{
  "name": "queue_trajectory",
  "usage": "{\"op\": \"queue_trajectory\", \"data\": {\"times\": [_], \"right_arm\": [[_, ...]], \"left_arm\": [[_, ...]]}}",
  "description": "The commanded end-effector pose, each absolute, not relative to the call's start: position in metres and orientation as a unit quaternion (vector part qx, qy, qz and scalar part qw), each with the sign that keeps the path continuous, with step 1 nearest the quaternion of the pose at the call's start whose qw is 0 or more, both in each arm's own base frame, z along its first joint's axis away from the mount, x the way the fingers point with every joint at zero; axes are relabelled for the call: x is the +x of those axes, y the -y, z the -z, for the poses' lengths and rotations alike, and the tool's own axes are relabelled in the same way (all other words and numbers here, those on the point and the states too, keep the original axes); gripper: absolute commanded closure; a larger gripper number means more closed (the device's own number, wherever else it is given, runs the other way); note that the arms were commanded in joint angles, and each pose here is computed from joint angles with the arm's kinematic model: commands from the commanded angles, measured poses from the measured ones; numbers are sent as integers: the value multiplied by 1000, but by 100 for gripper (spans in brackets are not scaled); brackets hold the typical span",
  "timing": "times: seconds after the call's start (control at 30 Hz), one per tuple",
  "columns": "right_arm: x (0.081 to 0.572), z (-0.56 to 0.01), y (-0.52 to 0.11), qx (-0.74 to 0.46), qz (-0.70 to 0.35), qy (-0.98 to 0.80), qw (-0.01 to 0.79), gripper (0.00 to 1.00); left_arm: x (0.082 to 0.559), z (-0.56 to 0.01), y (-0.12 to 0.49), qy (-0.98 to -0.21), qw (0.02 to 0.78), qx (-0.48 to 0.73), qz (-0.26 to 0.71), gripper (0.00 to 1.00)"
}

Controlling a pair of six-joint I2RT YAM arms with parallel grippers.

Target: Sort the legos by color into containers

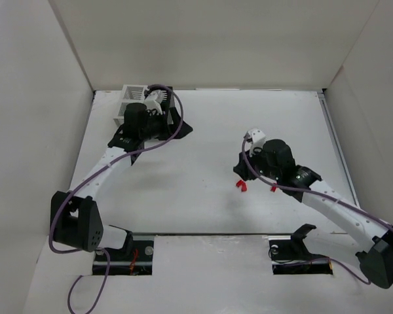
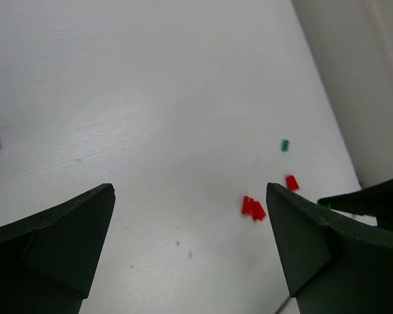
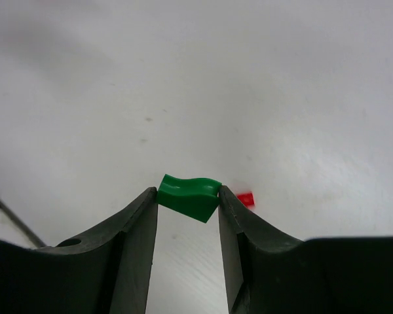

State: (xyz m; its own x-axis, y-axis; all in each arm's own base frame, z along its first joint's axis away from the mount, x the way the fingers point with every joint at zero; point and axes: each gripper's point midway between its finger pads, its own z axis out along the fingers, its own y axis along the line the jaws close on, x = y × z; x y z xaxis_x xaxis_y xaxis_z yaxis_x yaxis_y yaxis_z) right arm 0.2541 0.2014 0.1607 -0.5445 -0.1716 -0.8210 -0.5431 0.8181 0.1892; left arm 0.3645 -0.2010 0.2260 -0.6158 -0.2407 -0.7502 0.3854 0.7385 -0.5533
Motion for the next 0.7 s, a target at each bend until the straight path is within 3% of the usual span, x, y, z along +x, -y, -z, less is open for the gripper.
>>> {"op": "queue_trajectory", "data": {"times": [0.0,0.2,0.53,0.67], "right_arm": [[250,-228,-244,-378,-255,-723,519,61],[251,-255,-262,-450,-250,-660,548,63],[261,-263,-284,-482,-235,-642,548,63],[269,-267,-285,-478,-223,-642,556,63]], "left_arm": [[330,-239,253,-780,381,131,479,0],[300,-244,299,-769,333,179,515,0],[287,-245,319,-768,328,186,518,0],[288,-240,326,-776,325,189,506,7]]}}
